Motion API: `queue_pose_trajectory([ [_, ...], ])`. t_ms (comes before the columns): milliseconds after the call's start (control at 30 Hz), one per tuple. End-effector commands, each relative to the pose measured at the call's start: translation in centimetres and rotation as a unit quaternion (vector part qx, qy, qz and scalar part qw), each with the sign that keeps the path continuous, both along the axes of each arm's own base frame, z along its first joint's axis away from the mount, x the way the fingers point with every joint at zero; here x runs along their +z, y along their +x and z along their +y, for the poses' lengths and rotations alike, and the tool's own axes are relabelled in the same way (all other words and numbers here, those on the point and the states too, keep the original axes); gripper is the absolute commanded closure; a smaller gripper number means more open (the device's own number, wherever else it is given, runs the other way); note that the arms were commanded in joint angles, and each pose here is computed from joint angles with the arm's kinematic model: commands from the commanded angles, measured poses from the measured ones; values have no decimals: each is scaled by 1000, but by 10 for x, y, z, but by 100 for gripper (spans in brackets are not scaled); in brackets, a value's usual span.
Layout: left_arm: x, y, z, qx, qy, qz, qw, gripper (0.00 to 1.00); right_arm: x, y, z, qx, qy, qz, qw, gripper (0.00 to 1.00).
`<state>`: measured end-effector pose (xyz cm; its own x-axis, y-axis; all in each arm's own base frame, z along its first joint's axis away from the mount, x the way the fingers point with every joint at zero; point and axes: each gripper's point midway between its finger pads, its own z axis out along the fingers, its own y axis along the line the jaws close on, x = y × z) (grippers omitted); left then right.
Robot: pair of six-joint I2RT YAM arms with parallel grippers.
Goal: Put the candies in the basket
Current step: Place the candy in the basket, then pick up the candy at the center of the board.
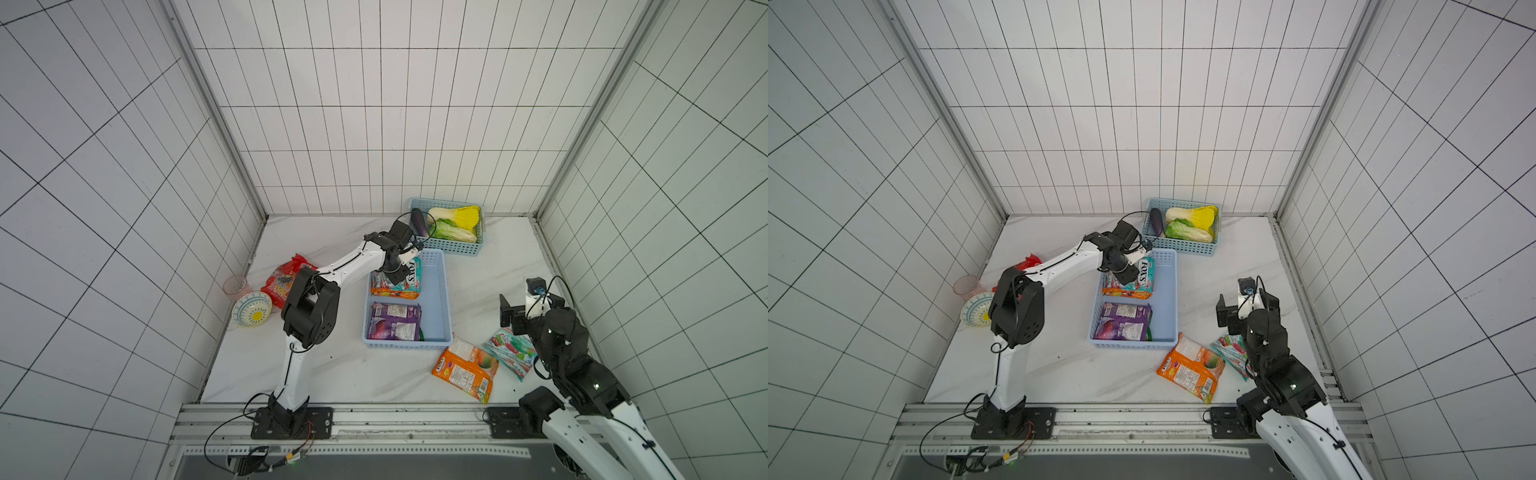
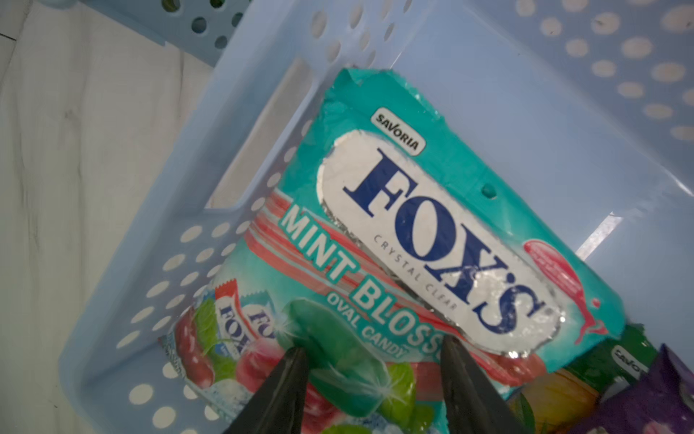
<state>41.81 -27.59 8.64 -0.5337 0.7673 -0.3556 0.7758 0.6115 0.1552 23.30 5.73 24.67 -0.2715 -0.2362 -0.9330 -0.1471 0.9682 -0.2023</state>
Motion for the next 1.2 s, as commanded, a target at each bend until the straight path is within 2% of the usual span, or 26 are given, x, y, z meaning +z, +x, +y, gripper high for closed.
queue_pose_trajectory([
  [0,-7,2,10,20,2,5,1000,45,-5,3,-2,-7,1,1,1000,1],
  [100,10,0,8,23,-11,-7,1000,45,-6,3,-4,-14,-3,2,1000,1],
  [367,100,-17,8,36,-90,-62,993,41,-13,7,-3,-16,-6,16,1000,1],
  [567,143,-34,25,54,-126,-103,985,30,-14,8,-3,-20,-9,28,999,1],
  [833,174,-55,67,89,-150,-138,975,19,-18,12,-1,-33,-3,70,997,1],
  [867,176,-57,74,99,-154,-140,973,15,-16,12,-1,-37,1,78,996,1],
  [1133,175,-62,122,166,-223,-124,953,11,-24,11,-1,-88,49,160,982,1],
  [1167,175,-63,127,175,-236,-121,948,8,-24,11,-1,-98,57,171,979,1],
])
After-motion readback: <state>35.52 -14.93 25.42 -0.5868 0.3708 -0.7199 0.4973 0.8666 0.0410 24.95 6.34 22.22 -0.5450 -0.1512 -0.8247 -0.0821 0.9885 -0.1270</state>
